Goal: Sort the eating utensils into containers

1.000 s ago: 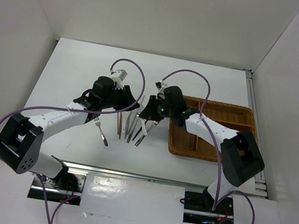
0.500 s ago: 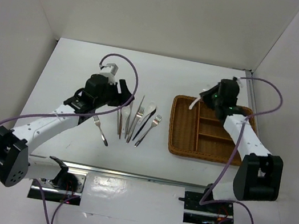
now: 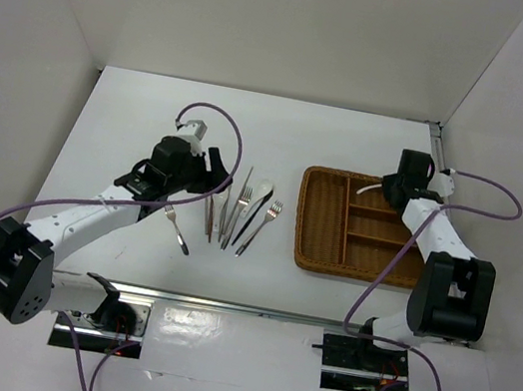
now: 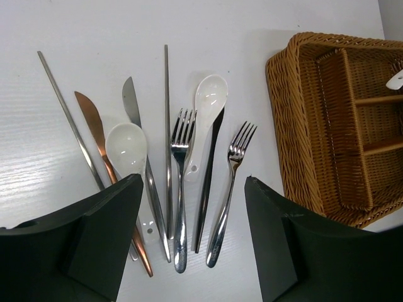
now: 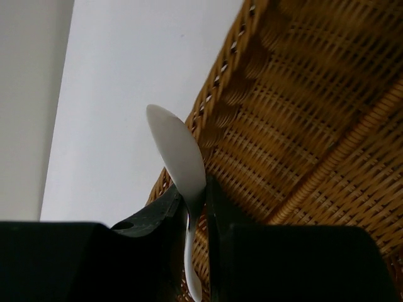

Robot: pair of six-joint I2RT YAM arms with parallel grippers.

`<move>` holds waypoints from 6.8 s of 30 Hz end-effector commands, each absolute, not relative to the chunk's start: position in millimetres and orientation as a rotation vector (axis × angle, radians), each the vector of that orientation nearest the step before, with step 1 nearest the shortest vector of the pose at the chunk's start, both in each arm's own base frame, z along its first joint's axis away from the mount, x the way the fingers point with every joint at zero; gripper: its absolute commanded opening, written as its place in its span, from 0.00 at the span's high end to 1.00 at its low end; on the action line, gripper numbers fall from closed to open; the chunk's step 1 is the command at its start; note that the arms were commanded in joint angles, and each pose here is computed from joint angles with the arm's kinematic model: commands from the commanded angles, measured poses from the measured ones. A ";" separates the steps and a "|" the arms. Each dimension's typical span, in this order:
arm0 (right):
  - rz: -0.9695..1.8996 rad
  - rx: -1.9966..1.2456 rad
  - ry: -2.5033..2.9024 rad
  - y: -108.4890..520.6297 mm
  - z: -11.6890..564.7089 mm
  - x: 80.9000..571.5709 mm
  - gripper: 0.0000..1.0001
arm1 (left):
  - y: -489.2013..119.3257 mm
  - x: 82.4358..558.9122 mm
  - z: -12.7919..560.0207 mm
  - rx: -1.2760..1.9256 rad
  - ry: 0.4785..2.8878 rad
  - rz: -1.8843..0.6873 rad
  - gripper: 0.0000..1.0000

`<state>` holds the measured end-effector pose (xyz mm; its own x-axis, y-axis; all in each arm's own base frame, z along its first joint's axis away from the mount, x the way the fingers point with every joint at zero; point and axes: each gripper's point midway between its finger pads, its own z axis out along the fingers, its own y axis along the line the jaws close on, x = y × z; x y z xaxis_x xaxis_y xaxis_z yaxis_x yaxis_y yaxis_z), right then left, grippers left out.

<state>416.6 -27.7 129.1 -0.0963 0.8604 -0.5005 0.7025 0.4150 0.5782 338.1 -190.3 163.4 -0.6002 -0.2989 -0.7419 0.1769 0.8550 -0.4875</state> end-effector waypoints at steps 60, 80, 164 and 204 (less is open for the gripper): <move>0.678 0.412 1.868 55.6 220.7 400.9 0.37 | -180.5 385.5 68.6 -0.088 2.252 -0.713 0.39; 0.692 0.372 1.866 59.5 224.3 398.0 0.37 | -187.2 395.8 43.6 -0.088 2.309 -0.724 0.51; 0.607 0.563 2.063 142.4 189.2 410.2 1.00 | -204.1 368.9 198.5 -0.277 1.896 -0.735 0.26; 0.152 1.824 1.628 -32.9 64.4 404.7 0.99 | -203.8 363.9 153.1 -0.255 2.009 -0.684 0.24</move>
